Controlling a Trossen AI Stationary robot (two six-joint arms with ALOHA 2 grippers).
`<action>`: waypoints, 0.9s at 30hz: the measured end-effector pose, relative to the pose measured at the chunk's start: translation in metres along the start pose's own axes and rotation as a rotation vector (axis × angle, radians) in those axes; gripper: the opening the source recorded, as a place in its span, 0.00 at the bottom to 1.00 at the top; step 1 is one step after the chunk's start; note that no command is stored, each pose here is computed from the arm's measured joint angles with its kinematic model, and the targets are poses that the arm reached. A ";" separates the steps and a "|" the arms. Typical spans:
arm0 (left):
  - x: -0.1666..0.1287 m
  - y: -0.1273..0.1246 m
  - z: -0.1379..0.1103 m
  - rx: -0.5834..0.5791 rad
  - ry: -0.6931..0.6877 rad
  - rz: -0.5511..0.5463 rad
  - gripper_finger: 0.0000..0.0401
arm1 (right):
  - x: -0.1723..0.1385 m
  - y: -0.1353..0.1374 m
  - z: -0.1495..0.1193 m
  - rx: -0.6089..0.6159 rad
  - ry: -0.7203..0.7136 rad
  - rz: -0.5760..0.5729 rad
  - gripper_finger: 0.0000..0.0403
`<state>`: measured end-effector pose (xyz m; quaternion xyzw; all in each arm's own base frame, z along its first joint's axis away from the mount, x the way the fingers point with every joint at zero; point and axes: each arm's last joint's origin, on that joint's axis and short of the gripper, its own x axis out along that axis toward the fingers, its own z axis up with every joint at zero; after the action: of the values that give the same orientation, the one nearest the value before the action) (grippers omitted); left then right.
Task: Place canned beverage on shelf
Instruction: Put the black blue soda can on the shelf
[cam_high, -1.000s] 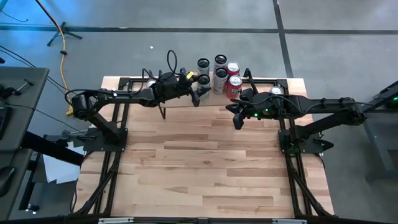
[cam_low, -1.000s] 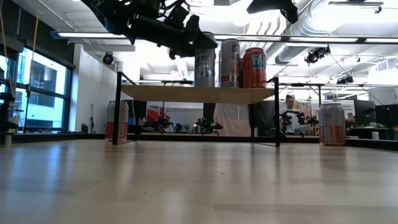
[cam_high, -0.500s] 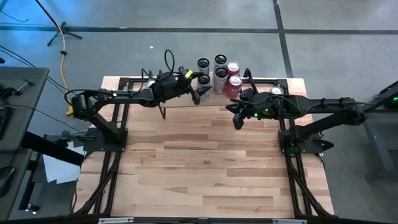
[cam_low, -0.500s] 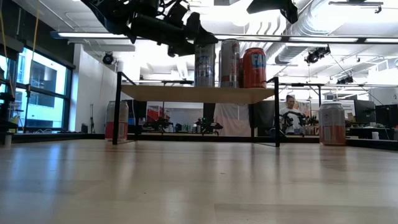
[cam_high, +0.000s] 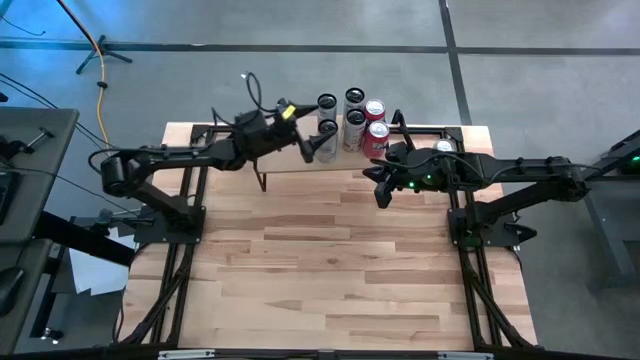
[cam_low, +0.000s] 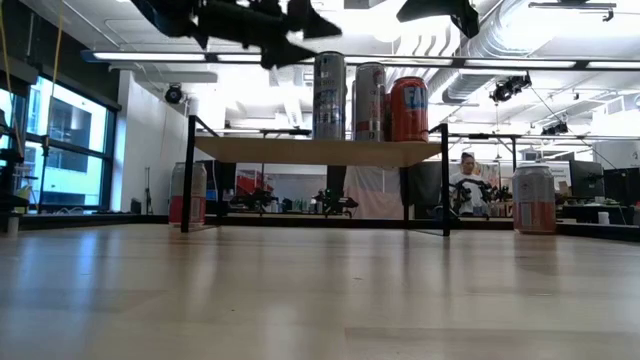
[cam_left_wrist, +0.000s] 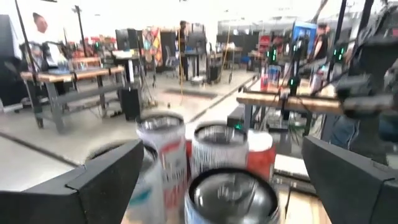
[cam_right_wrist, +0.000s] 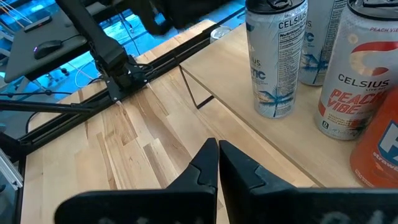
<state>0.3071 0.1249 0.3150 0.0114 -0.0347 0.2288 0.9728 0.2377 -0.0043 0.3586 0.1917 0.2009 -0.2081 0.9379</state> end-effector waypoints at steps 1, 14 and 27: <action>-0.003 0.000 0.006 -0.002 -0.017 0.000 0.99 | 0.000 0.000 0.000 0.000 0.000 0.000 0.00; -0.046 -0.026 0.049 -0.265 -0.040 -0.249 0.99 | 0.000 0.000 0.000 0.000 0.000 0.000 0.00; -0.051 -0.063 0.020 -0.262 0.229 -0.282 0.85 | 0.000 -0.001 -0.002 -0.006 0.017 -0.009 0.00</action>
<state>0.2889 0.0451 0.3310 -0.1363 0.0483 0.0838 0.9859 0.2368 -0.0043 0.3570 0.1896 0.2102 -0.2099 0.9358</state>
